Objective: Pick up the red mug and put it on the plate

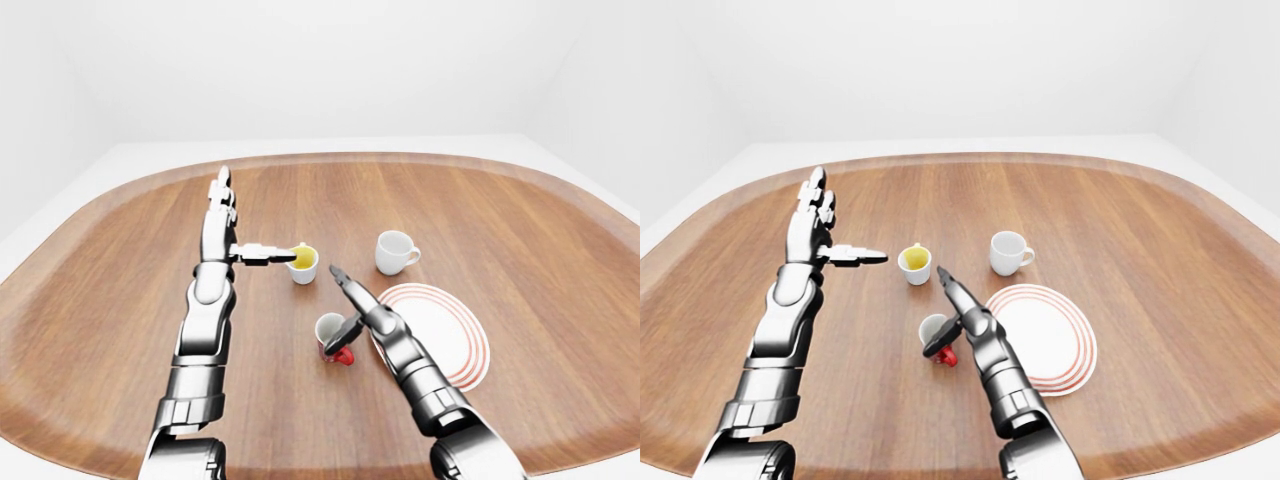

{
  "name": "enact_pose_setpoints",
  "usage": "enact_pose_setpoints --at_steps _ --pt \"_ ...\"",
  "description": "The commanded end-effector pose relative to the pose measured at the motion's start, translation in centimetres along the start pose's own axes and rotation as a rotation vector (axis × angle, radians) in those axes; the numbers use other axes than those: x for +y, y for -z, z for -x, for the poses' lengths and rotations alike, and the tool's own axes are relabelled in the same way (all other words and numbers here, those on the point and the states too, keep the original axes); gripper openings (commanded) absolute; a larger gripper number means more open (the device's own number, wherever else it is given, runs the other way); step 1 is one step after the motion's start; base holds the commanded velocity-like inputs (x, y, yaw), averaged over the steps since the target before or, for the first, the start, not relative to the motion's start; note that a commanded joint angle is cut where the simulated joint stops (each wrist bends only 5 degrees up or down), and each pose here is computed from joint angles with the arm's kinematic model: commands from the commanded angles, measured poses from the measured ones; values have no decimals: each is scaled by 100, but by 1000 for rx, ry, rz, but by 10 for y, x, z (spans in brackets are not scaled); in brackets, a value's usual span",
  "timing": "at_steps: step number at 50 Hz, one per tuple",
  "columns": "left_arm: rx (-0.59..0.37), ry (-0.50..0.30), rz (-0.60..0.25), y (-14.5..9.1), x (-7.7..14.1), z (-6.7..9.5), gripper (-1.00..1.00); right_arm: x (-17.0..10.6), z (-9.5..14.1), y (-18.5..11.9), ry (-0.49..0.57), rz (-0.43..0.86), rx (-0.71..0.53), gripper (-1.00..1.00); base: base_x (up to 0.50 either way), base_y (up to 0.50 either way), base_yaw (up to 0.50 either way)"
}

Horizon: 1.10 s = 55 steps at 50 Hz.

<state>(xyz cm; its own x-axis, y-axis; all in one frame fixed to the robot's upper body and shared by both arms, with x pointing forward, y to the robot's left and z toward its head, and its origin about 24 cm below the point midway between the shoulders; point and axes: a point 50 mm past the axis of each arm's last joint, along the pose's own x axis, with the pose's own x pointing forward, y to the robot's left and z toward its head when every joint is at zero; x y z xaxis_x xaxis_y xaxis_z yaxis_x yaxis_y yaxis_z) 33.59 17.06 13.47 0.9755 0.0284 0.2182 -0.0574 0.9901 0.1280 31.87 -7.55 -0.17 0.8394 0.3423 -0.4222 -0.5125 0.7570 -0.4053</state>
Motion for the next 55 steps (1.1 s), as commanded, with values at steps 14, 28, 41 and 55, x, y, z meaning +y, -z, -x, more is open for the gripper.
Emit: enact_pose_setpoints --at_steps 14,28,41,55 --pt "10 -3 4 3 2 1 100 14 -7 13 -32 -10 89 100 0 0 0" --pt "15 -3 5 4 2 1 100 17 -8 18 -39 -8 118 100 0 0 0" --pt "11 -4 4 3 2 1 100 17 -7 18 -30 4 112 -100 0 0 0" --pt "-1 -4 3 0 1 1 100 14 -6 14 -27 11 93 -100 0 0 0"
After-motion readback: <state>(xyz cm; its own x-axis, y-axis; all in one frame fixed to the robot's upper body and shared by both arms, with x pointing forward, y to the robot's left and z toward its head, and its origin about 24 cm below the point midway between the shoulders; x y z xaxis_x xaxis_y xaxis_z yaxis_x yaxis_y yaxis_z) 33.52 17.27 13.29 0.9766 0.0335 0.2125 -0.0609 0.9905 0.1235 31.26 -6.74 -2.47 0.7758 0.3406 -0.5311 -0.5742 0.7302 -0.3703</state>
